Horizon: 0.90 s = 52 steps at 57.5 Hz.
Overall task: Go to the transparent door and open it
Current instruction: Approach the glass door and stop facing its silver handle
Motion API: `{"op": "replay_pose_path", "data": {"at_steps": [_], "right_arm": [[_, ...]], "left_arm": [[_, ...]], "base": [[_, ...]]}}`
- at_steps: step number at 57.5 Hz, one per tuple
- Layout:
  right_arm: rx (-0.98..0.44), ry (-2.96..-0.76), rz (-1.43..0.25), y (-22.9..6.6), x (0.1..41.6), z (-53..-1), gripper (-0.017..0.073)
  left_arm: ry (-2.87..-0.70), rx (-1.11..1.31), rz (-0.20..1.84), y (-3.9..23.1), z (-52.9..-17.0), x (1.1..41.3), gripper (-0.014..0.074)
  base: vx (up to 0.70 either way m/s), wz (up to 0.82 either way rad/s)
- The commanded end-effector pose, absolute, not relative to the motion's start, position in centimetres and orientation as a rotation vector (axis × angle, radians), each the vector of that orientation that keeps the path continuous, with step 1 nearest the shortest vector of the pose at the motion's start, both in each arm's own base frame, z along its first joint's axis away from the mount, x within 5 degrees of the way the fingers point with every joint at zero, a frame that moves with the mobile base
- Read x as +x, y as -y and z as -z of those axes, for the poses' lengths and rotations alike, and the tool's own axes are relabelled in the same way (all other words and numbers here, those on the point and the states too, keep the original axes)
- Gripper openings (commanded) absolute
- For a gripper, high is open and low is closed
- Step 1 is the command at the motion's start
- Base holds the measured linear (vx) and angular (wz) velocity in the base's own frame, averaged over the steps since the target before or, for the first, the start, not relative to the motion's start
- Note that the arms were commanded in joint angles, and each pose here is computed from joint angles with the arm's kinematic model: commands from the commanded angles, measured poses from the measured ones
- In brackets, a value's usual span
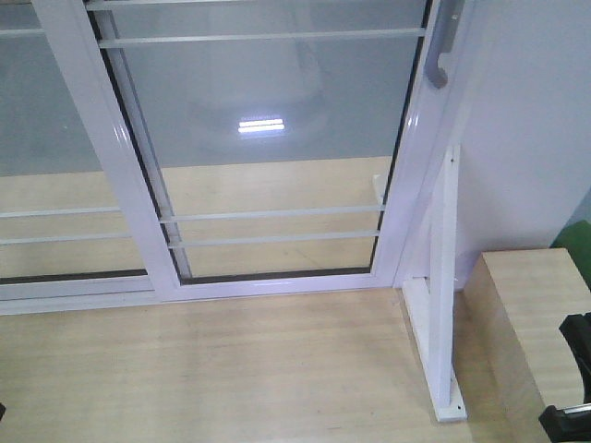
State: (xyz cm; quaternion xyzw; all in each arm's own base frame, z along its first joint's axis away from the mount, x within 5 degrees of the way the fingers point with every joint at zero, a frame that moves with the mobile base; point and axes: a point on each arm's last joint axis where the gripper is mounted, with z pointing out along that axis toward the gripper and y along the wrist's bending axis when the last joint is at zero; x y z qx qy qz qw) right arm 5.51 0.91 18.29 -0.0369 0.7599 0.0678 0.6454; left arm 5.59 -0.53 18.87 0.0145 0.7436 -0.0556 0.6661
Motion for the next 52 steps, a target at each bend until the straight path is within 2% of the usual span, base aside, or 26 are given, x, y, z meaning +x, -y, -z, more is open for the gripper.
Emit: {"op": "replay_pose_path", "data": {"at_steps": [1,23,52], "right_arm": [[-0.073,-1.648,-0.145,-0.82,5.56,-18.66,0.0002],[-0.073,-1.648,-0.145,-0.82,5.56,-18.66,0.0002],[-0.074,-1.648,-0.146,-0.83,5.56,-18.66,0.0002]], "left_arm": [[-1.617,0.03,0.138,0.59,-18.62,5.65,0.0003],[-1.617,0.03,0.138,0.59,-18.62,5.65,0.0003],[-1.617,0.03,0.138,0.59,-18.62,5.65,0.0003]], "base": [[0.41,0.19],[0.3,0.15],[0.11,0.04]]}}
